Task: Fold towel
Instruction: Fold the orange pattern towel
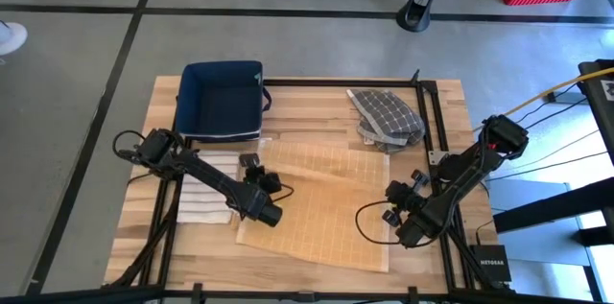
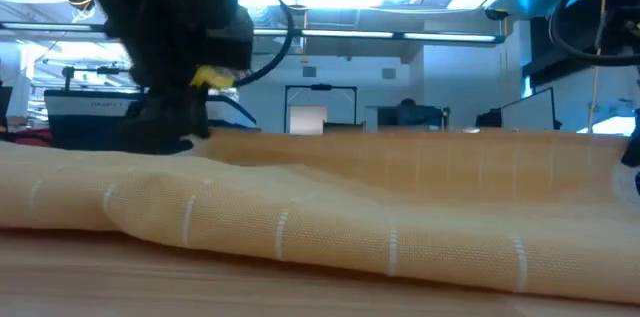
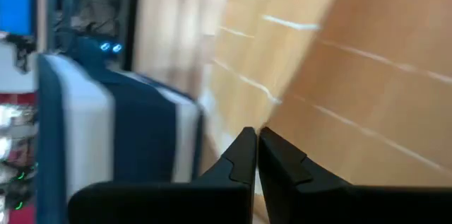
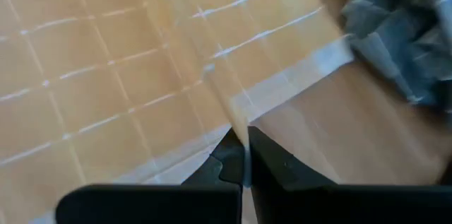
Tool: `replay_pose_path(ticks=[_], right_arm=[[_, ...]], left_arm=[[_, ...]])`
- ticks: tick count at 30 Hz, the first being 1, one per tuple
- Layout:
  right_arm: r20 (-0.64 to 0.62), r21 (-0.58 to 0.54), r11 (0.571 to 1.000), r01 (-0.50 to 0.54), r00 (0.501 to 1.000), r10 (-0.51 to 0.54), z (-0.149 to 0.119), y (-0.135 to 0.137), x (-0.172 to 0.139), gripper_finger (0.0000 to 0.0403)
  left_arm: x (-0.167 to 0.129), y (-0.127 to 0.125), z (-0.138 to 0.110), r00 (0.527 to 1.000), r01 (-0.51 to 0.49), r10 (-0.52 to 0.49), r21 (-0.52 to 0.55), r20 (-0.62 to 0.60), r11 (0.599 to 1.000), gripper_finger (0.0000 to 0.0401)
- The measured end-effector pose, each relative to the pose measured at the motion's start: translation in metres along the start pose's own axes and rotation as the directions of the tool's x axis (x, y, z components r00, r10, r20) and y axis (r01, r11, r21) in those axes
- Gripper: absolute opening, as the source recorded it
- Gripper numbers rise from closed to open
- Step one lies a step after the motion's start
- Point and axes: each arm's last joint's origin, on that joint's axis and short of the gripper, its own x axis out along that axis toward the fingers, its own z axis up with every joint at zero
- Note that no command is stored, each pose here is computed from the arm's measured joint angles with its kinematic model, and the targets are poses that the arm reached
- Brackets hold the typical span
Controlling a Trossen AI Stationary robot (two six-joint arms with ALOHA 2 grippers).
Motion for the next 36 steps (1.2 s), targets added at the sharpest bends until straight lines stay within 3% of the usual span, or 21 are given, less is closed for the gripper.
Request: replay_pose_path(ticks=[15,21,25,30,36], right_arm=[[0.068,0.011,1.000,-0.022,0.997,0.021,0.004,0.004,-0.002,0.0012],[0.089,-0.029,0.998,0.054,0.995,-0.051,0.024,0.001,-0.033,0.0012],[0.131,0.000,0.992,0.129,0.983,-0.128,0.043,-0.009,-0.044,0.0012],[0.106,0.003,0.971,0.238,0.966,-0.237,0.054,-0.021,-0.021,0.0012],[0.041,-0.015,0.968,0.250,0.968,-0.249,0.045,-0.027,0.016,0.0012]], left_arm=[[0.012,-0.008,-0.016,1.000,0.016,-0.014,0.080,-0.028,0.997,0.0005],[-0.013,0.024,-0.008,0.999,-0.032,0.034,0.062,-0.030,0.998,0.0005],[-0.029,0.061,-0.008,0.993,-0.114,0.115,-0.033,0.021,0.993,0.0005],[-0.022,0.099,-0.010,0.989,-0.133,0.143,-0.170,0.043,0.976,0.0005],[0.008,0.095,-0.006,0.998,-0.047,0.053,-0.125,0.043,0.991,0.0005]])
